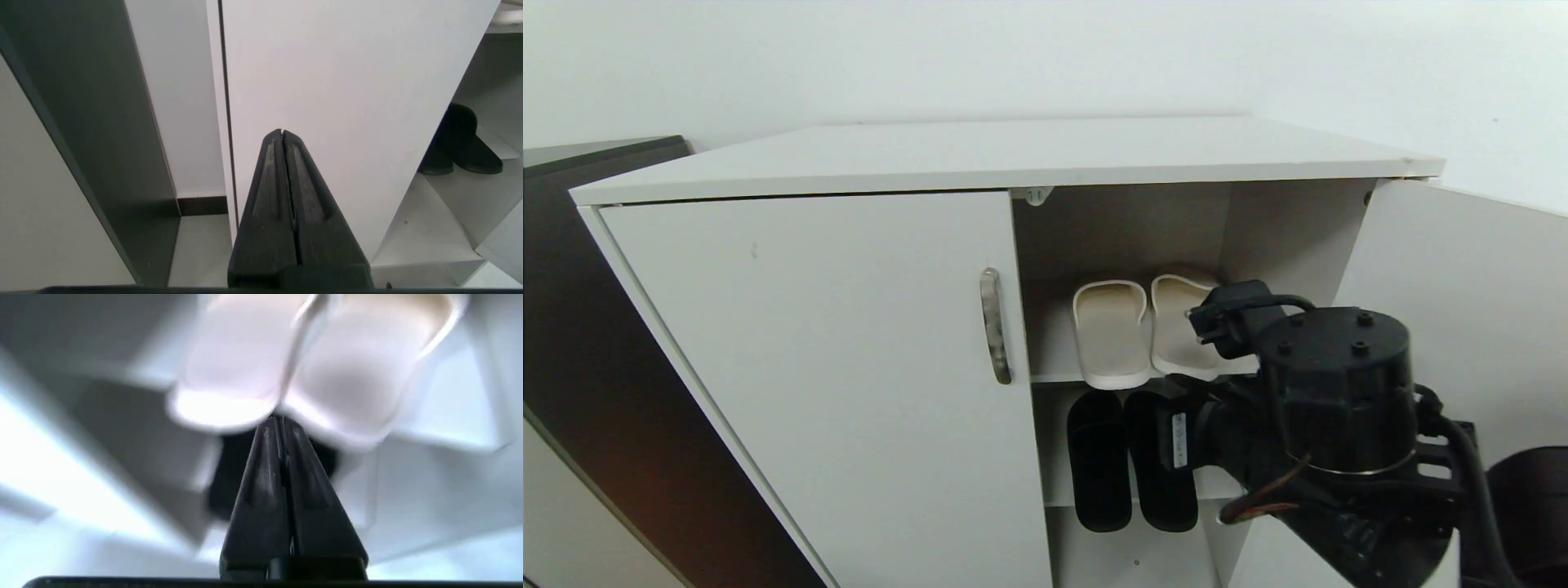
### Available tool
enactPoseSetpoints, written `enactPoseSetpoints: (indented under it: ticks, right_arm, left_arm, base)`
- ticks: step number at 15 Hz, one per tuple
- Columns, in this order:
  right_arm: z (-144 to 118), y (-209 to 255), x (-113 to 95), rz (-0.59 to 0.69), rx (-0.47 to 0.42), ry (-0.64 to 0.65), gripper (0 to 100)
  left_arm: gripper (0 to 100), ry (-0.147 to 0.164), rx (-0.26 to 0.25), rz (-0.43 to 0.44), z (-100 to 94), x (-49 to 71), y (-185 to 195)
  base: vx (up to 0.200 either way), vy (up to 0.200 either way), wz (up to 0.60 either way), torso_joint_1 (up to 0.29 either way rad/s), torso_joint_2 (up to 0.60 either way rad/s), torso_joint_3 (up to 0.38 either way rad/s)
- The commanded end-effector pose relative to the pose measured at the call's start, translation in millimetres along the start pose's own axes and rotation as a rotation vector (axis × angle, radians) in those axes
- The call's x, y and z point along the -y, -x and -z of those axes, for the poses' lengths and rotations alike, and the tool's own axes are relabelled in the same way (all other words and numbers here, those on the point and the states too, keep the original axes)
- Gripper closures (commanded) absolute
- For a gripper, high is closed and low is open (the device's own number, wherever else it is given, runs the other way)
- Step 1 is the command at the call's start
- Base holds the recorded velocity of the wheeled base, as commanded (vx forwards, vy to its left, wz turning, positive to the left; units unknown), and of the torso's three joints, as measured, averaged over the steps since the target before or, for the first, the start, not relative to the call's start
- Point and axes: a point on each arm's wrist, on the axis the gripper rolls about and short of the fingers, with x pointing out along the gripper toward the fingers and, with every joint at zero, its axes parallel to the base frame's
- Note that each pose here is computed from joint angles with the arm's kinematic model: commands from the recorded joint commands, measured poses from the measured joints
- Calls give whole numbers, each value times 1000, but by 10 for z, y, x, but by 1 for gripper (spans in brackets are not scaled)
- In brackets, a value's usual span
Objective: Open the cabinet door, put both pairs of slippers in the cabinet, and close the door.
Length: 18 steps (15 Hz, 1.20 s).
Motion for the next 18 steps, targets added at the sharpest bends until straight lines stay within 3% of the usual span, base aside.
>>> enactPoseSetpoints:
  ticks: [1,13,18]
  right_arm:
    - [-45,221,111,-43,19,-24,100]
    - [54,245,78,-61,-7,0,100]
    - [81,232,74,-64,-17,4,100]
  left_arm:
    - [100,1,-1,0,-1,0,-1]
    - [100,-2,-1,5,-1,1,-1]
    - [100,-1,-1,5,-1,1,-1]
  base:
    - [0,0,0,0,0,0]
    - [0,0,0,0,0,0]
    - [-200,0,0,3,0,3]
